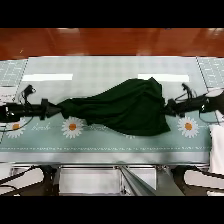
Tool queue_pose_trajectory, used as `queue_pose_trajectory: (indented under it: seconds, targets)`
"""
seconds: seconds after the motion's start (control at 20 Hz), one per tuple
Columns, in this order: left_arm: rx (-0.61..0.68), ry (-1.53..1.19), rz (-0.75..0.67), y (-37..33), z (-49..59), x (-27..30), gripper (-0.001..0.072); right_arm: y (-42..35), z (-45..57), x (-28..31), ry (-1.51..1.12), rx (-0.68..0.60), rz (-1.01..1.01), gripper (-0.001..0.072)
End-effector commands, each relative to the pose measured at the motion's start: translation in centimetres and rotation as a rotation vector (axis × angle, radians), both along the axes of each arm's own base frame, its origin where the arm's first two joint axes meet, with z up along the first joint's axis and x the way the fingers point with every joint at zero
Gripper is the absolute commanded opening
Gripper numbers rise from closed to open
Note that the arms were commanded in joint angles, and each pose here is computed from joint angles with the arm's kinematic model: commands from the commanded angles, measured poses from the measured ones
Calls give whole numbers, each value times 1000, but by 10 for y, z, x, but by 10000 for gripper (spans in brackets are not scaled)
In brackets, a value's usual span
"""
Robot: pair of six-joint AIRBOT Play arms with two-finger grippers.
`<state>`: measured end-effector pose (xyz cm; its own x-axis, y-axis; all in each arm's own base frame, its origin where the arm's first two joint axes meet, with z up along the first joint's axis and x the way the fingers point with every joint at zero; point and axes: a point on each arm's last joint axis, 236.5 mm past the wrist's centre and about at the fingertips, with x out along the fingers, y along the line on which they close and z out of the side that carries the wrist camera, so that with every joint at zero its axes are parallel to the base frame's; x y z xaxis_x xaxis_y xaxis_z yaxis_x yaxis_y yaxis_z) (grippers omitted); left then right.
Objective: Fold the shirts.
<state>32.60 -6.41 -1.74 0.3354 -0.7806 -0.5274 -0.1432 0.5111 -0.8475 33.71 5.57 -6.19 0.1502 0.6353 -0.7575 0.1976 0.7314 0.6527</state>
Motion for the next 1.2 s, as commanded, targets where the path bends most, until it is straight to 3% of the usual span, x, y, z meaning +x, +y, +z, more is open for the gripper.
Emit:
queue_pose_trajectory:
  seconds: [0.0,0.25,0.4,0.55,0.7,0.85,0.95,1.15]
  targets:
    - [-55,-267,70,5,101,45,20,-9,100,48,-213,-18,29,29]
    - [132,-803,237,24,328,62,20,-34,357,74,-832,-231,-37,29]
    - [235,-1093,326,18,446,19,20,-19,479,25,-1146,-325,-79,29]
    - [399,-1313,419,14,524,-42,20,-10,533,-40,-1308,-453,-115,29]
    - [619,-1409,531,20,552,-91,20,-23,542,-97,-1316,-640,-181,29]
    - [820,-1296,601,39,528,-109,21,-48,529,-142,-1241,-777,-297,30]
    - [829,-1205,580,46,500,-101,20,-53,505,-150,-1181,-791,-312,29]
    - [683,-947,443,54,392,-45,20,-60,400,-120,-908,-708,-239,30]
